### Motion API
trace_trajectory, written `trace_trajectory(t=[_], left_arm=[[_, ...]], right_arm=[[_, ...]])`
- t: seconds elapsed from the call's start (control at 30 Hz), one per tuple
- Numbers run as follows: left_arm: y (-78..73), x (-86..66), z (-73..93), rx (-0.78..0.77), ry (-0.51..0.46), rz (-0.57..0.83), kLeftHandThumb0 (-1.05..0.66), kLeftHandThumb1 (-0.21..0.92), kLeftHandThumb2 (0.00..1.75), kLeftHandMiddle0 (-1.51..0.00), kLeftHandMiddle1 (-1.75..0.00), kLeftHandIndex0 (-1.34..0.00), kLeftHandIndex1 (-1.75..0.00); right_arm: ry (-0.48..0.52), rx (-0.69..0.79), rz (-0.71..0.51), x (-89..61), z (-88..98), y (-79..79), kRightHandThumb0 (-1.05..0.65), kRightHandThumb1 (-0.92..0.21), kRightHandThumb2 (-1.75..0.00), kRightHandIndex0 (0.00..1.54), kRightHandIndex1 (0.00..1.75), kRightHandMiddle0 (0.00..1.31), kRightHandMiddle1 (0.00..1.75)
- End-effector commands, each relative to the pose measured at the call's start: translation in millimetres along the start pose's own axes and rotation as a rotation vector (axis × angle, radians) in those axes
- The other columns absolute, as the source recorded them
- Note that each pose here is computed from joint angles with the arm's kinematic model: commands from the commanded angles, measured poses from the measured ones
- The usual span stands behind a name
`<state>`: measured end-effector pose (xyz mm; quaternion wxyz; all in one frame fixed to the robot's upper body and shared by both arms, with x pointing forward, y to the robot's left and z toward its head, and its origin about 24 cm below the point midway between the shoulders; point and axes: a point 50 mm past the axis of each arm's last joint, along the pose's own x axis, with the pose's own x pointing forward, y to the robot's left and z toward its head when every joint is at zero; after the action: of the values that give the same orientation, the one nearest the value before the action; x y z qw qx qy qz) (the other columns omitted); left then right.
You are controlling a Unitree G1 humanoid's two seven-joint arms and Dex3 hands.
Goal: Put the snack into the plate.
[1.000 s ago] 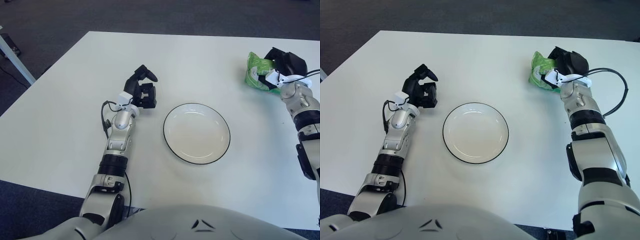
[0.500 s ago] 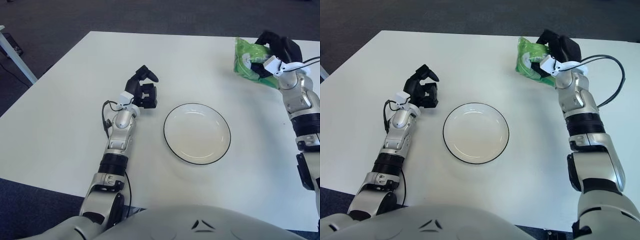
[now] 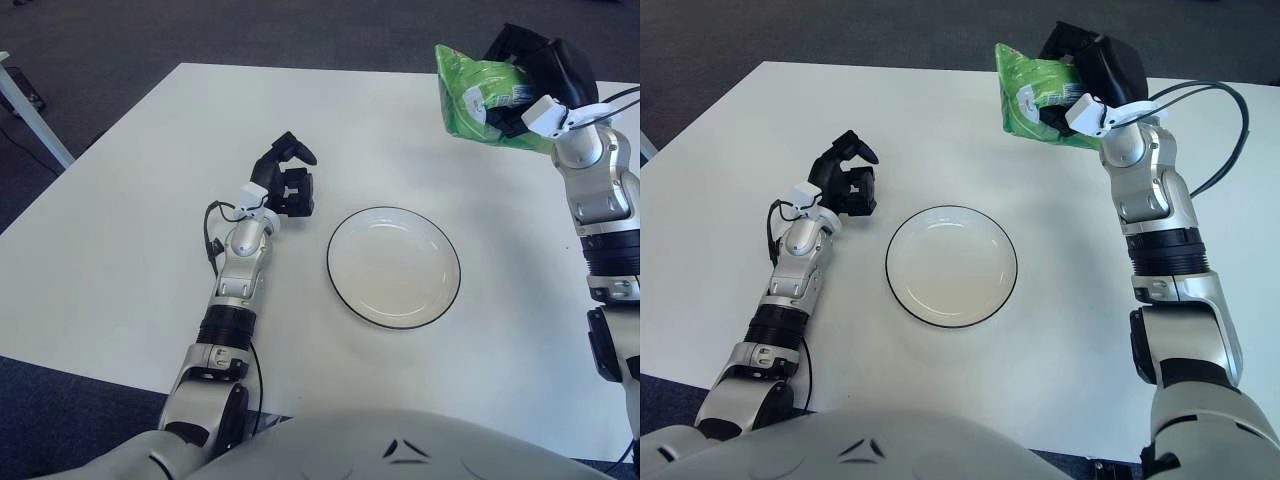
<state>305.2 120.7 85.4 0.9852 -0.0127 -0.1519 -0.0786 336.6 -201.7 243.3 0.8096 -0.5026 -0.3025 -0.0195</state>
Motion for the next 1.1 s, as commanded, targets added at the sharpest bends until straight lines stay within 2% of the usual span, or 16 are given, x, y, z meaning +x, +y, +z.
trace_trajectory(t=[0.0,0.03,0.13,0.17,0.57,0.73,1.07], left_arm=[[2.3,-20.4,-28.2,-0.018,0.127,0.035,-0.48,0.31,1.32,-1.31,-1.75,-0.62,-1.75],[2.4,-20.1,-28.4,-0.019,0.127,0.037,-0.48,0.31,1.32,-1.31,-1.75,-0.62,-1.75],[2.8,-18.9,-28.7,-0.013,0.131,0.045,-0.48,0.32,1.32,-1.31,-1.75,-0.61,-1.75],[3.4,-18.2,-28.9,-0.009,0.137,0.048,-0.48,0.32,1.31,-1.31,-1.75,-0.61,-1.75],[6.2,-15.4,-30.3,-0.030,0.155,0.044,-0.47,0.35,1.28,-1.30,-1.75,-0.59,-1.75],[4.9,-14.9,-30.2,-0.036,0.150,0.041,-0.47,0.33,1.30,-1.28,-1.75,-0.60,-1.75],[1.0,-15.3,-29.3,-0.050,0.143,0.038,-0.49,0.29,1.35,-1.29,-1.75,-0.63,-1.75]], right_arm=[[-0.101,0.021,0.009,-1.0,16.5,3.0,0.56,-0.11,-1.57,0.78,1.75,1.06,1.75],[-0.115,0.029,0.014,-2.4,19.1,3.8,0.56,-0.10,-1.58,0.79,1.75,1.06,1.75],[-0.170,0.056,0.033,-23.3,37.8,4.6,0.56,-0.10,-1.58,0.79,1.75,1.06,1.75],[-0.187,0.059,0.049,-25.0,43.2,4.7,0.56,-0.10,-1.58,0.79,1.75,1.06,1.75],[-0.313,0.067,0.211,-23.9,71.1,11.4,0.58,-0.07,-1.62,0.82,1.75,1.05,1.75],[-0.341,0.103,0.252,-26.7,77.8,17.4,0.59,-0.06,-1.63,0.83,1.75,1.06,1.75],[-0.493,0.140,0.317,-35.2,89.2,35.6,0.59,-0.05,-1.64,0.84,1.75,1.07,1.75]])
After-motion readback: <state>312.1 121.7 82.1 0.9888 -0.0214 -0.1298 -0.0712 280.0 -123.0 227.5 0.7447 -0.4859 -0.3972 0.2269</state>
